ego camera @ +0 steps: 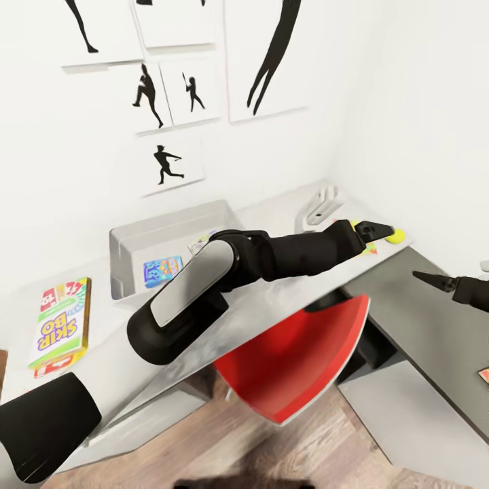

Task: Put all the toys in the child's room - the three board games (two on the bed and one on the table), the two jigsaw puzzles on the table, and the tennis ball on the table - inside the toy box on the table in the child's room.

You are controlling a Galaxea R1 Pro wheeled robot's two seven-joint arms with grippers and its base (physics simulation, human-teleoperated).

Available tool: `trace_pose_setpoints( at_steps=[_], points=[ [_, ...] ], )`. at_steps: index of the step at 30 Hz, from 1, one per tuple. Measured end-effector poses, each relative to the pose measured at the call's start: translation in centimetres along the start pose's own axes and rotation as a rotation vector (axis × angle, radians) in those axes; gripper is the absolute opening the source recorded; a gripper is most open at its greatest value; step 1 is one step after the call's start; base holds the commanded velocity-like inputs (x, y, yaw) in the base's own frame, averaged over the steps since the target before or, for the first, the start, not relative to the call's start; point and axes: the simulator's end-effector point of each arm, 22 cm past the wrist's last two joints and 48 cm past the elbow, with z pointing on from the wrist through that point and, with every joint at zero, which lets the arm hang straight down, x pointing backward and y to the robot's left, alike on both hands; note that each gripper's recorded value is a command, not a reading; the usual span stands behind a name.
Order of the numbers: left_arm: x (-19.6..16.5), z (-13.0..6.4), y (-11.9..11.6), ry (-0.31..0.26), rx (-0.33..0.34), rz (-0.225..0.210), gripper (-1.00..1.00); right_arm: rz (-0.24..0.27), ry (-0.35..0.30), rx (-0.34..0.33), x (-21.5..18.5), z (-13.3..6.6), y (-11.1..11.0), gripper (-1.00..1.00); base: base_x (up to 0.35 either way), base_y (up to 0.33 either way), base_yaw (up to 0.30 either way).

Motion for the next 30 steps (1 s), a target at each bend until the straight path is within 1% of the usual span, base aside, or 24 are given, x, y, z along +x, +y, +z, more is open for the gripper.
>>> trace_pose_setpoints(
  at_steps=[8,14,18,20,23,24,26,30],
  points=[
    [-0.4,-0.6,0.1,-0.008,-0.012,0.016,1.0,-0.006,-0.013,-0.002,-0.6,-0.5,0.3,1.0,-0.25,0.179,0.0],
    [-0.2,-1.4,1.8,0.005,-0.04,0.024,1.0,-0.012,-0.021,-0.007,-1.0,-0.9,0.6,1.0,-0.056,0.042,0.0],
    [-0.7,-2.1,2.5,-0.002,-0.043,0.008,1.0,-0.018,-0.032,0.0,-1.4,-1.1,0.6,1.0,-0.015,0.012,0.0],
    [-0.6,-2.4,2.8,0.003,-0.042,0.002,1.0,-0.02,-0.035,0.013,-1.5,-1.2,0.4,1.0,-0.006,0.005,0.0],
    [-0.6,-3.2,3.7,0.016,-0.036,-0.017,1.0,-0.021,-0.039,0.059,-1.6,-1.3,-0.4,1.0,-0.003,0.002,0.0],
    [-0.6,-3.7,4.2,0.023,-0.033,-0.025,1.0,-0.021,-0.04,0.087,-1.6,-1.3,-1.0,1.0,-0.002,0.001,0.0],
    [-0.6,-4.2,4.6,0.029,-0.03,-0.033,1.0,-0.02,-0.04,0.112,-1.5,-1.3,-1.4,1.0,-0.001,0.001,0.0],
    [-0.8,-4.8,5.0,0.029,-0.026,-0.044,1.0,-0.034,-0.006,0.153,-0.5,-0.5,-1.7,1.0,0.0,0.002,0.0]
  ],
)
